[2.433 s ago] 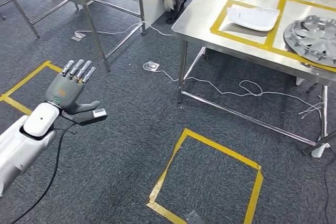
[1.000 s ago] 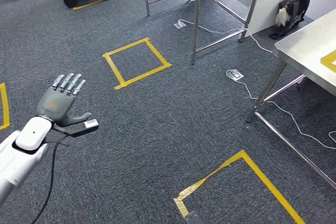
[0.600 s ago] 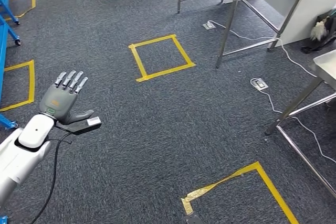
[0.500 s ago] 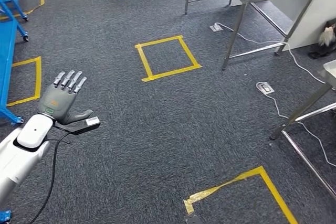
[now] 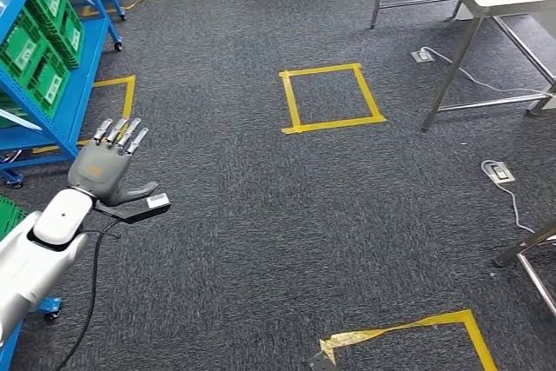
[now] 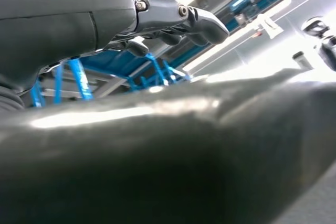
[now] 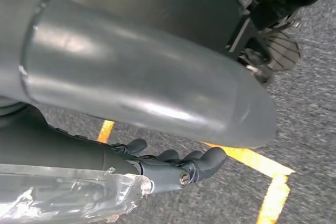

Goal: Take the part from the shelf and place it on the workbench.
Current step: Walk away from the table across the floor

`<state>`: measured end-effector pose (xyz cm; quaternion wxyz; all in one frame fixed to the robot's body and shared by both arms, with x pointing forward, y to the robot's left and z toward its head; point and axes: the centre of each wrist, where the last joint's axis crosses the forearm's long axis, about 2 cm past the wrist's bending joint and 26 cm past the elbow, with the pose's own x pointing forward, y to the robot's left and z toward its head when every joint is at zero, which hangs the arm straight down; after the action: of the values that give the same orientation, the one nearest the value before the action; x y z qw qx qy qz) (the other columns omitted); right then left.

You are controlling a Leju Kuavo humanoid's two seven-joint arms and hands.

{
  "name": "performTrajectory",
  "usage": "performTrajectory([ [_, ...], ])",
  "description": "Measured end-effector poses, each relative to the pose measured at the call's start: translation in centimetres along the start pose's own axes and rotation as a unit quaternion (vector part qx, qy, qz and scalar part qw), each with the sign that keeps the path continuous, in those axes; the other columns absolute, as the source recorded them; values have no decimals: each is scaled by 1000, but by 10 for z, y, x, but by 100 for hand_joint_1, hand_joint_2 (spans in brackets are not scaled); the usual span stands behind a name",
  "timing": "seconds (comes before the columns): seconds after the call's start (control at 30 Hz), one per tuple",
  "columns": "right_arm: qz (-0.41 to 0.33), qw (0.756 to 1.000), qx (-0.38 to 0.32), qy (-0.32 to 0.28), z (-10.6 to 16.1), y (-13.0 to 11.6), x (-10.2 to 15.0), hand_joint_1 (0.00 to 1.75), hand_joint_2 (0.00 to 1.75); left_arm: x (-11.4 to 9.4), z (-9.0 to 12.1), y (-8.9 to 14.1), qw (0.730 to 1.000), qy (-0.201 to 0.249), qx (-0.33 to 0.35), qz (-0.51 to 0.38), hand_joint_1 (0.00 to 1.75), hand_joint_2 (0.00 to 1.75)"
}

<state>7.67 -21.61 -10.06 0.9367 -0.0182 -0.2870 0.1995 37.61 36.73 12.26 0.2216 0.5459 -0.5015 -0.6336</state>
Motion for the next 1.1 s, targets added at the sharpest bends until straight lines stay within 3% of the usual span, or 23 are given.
performTrajectory([
  [1.1,-3,1000,-1,-1,0,-2,-1,0,0,-1,-15,11,1000,2,20,-1,0,0],
])
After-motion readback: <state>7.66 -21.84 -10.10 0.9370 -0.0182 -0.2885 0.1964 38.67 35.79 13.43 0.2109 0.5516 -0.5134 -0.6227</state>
